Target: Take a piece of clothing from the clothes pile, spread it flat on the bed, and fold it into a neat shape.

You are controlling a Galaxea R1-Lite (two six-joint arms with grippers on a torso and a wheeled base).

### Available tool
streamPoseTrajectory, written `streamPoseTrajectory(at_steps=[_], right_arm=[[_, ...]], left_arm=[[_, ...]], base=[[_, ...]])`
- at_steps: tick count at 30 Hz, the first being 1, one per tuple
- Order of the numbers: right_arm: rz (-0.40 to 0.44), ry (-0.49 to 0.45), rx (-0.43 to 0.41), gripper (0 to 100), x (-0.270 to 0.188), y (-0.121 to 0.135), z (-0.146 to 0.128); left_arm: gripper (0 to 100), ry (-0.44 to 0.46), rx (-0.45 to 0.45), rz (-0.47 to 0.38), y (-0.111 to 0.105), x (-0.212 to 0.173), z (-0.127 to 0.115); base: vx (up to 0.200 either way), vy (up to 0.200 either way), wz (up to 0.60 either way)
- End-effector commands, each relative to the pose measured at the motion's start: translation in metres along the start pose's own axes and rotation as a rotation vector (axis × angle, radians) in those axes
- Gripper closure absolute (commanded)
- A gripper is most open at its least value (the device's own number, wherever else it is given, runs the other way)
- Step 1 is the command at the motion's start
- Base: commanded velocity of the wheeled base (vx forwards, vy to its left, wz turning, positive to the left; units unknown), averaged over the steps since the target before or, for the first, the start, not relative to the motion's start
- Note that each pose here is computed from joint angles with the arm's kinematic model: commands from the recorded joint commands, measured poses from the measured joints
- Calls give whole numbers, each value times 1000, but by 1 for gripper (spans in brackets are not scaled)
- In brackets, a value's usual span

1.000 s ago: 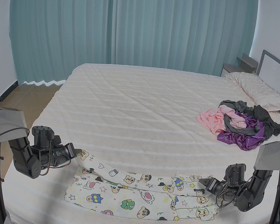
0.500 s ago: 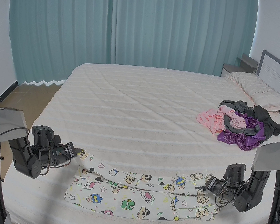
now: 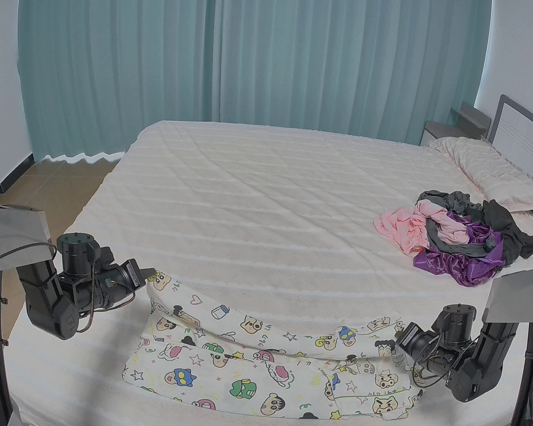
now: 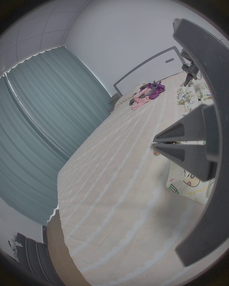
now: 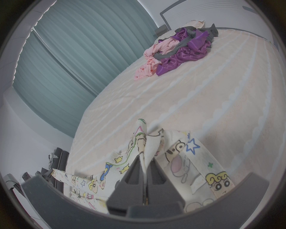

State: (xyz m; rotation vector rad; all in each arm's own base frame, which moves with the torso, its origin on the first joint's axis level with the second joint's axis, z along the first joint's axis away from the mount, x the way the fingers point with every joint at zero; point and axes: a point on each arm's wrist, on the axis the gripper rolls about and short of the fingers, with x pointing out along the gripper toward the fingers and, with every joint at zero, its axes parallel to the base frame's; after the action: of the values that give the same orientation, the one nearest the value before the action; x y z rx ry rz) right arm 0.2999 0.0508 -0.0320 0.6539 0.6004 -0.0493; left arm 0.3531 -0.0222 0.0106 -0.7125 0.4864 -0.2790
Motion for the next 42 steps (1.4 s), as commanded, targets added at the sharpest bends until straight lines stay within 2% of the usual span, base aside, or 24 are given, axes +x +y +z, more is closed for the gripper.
streamPoseTrajectory(at_steps=[1, 10, 15, 22, 32, 33, 36, 38, 41, 42], right_arm=[[23, -23, 17, 100, 1, 4, 3], [67, -73, 53, 100, 1, 8, 9], [80, -94, 72, 100, 1, 9, 11], [88, -108, 85, 100, 2, 11, 13], [65, -62, 73, 100, -1, 7, 2], [60, -58, 73, 100, -2, 6, 1], [51, -46, 73, 100, -5, 4, -1], [49, -42, 72, 100, -6, 4, -2], [47, -26, 66, 100, -8, 4, -6], [47, -26, 66, 100, -8, 4, -6]], left_arm=[[100, 2, -8, 3, 2, 1, -2], [100, -37, -27, 44, 7, 8, -1], [100, -83, -87, 43, 3, 10, 7], [100, -111, -84, 20, 2, 9, 7], [100, -55, -90, 38, 6, 12, -2], [0, -12, -99, 55, 2, 14, -7], [0, 29, -93, 65, -7, 18, -5], [0, 38, -42, 69, -10, 27, 2], [0, 121, 78, 126, -14, 44, 19], [0, 121, 78, 126, -14, 44, 19]], base=[[0, 0, 0], [0, 0, 0], [0, 0, 0], [0, 0, 0], [0, 0, 0], [0, 0, 0], [0, 0, 0], [0, 0, 0], [0, 0, 0], [0, 0, 0]])
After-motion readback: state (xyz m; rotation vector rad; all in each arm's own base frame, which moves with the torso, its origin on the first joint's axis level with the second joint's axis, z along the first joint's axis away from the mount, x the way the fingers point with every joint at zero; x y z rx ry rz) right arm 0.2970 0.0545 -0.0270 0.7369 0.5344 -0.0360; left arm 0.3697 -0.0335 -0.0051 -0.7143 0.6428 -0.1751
